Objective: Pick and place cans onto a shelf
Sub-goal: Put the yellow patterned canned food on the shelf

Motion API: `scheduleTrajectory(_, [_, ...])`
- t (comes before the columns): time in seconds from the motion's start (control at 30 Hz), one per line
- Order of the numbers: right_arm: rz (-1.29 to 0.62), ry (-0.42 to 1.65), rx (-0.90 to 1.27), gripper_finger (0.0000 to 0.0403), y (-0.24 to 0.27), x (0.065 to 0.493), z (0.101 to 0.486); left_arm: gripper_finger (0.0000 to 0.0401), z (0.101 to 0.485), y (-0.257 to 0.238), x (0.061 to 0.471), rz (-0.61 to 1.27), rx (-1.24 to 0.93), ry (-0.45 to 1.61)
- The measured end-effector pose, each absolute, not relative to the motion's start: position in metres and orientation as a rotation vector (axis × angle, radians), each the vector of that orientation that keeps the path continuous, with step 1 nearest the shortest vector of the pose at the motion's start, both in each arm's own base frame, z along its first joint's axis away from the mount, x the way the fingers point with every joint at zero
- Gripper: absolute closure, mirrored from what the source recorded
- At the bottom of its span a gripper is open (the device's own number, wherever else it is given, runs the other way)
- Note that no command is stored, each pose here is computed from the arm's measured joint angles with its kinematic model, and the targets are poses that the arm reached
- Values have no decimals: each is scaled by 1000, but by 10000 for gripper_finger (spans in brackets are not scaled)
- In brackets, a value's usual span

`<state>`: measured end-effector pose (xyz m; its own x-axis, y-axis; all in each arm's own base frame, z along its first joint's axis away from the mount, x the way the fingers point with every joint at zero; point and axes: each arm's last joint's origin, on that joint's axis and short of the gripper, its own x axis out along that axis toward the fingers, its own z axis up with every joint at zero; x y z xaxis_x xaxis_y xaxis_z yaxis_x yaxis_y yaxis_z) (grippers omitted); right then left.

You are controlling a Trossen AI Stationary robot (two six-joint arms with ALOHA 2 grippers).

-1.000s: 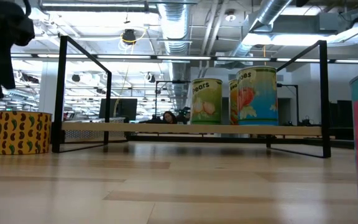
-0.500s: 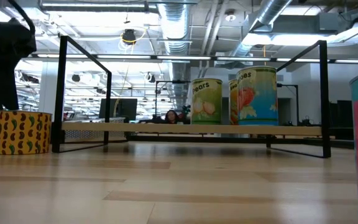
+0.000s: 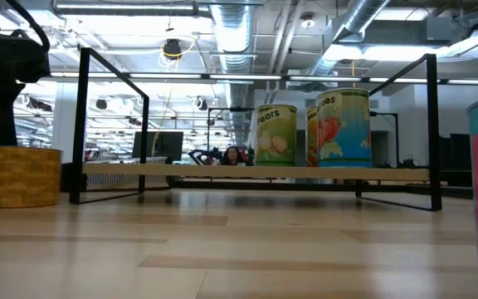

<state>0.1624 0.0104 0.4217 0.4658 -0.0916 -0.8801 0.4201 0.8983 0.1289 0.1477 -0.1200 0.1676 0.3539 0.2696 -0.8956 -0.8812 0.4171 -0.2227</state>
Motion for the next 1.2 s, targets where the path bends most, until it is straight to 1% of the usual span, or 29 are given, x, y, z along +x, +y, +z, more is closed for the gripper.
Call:
scheduleTrajectory(0.03, [-322,1044,352,344,10,162,422,382,168,-120,147,859,-821,906])
scheduleTrajectory(0.13, [-322,1044,352,344,10,162,422,395,171,-119,146,858,-848,906])
scheduleTrajectory(0.27, [-322,1044,351,344,10,162,422,399,182,-117,143,861,-889,919])
scheduleTrajectory(0.43, [-322,1044,351,344,10,162,422,400,214,-113,136,851,-917,979])
scheduleTrajectory(0.63, [-318,1045,344,344,10,162,422,401,267,-113,132,636,-1010,1055])
scheduleTrajectory(0.77, [-316,1046,338,344,10,162,422,401,302,-116,134,424,-1013,1055])
scheduleTrajectory(0.83, [-313,1045,323,344,10,162,422,401,320,-119,137,314,-1000,1013])
scheduleTrajectory(0.9, [-320,1042,310,344,10,162,422,401,335,-118,141,254,-986,953])
scheduleTrajectory(1.07, [-333,1037,303,344,9,163,422,401,357,-106,158,236,-904,719])
scheduleTrajectory(1.2, [-332,1034,303,344,9,163,422,401,367,-88,176,257,-761,545])
